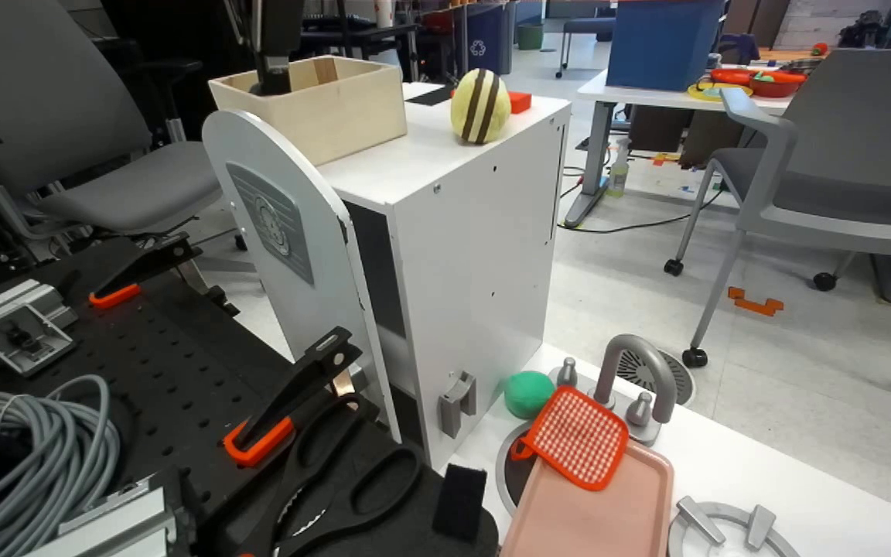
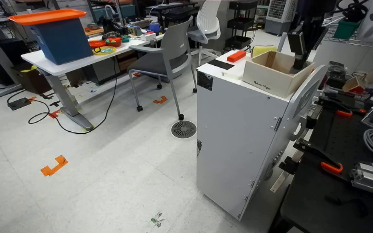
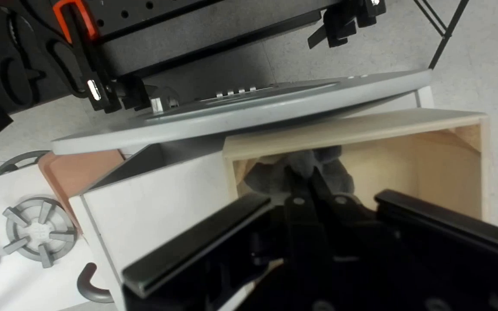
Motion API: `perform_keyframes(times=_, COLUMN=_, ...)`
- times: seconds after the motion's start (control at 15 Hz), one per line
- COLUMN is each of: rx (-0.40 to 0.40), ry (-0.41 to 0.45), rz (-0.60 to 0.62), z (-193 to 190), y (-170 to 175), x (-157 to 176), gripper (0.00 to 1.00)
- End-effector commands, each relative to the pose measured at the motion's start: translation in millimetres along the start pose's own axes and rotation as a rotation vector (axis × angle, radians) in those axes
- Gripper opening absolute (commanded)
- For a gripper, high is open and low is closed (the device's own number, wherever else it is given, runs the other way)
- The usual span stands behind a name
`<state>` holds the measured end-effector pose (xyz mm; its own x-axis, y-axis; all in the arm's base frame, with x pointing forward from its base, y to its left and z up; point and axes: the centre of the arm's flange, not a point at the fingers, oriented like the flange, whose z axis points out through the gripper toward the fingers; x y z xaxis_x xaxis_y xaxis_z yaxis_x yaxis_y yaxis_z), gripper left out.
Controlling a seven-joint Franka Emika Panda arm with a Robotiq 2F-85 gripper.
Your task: Remove the grey toy from the wooden box and put it on the top of the cabinet
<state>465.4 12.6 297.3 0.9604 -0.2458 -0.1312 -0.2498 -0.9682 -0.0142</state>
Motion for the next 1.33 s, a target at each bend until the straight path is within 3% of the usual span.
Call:
perform_keyframes(times=0.0, rx=-0.038, ry=-0.019, rz=0.027, z=-21.5, y=-2.0, x=-8.0, gripper=0.01)
perform_keyframes(times=0.67, rx=-0.031, ry=0.072, rz=0.018, z=-69.1, y=-6.5, x=-26.9, gripper=0.01)
perform_keyframes(times=1.27, rx=-0.037, ry=0.191, rz=0.182, z=-117.1, y=32.0, x=-22.5, gripper=0.01)
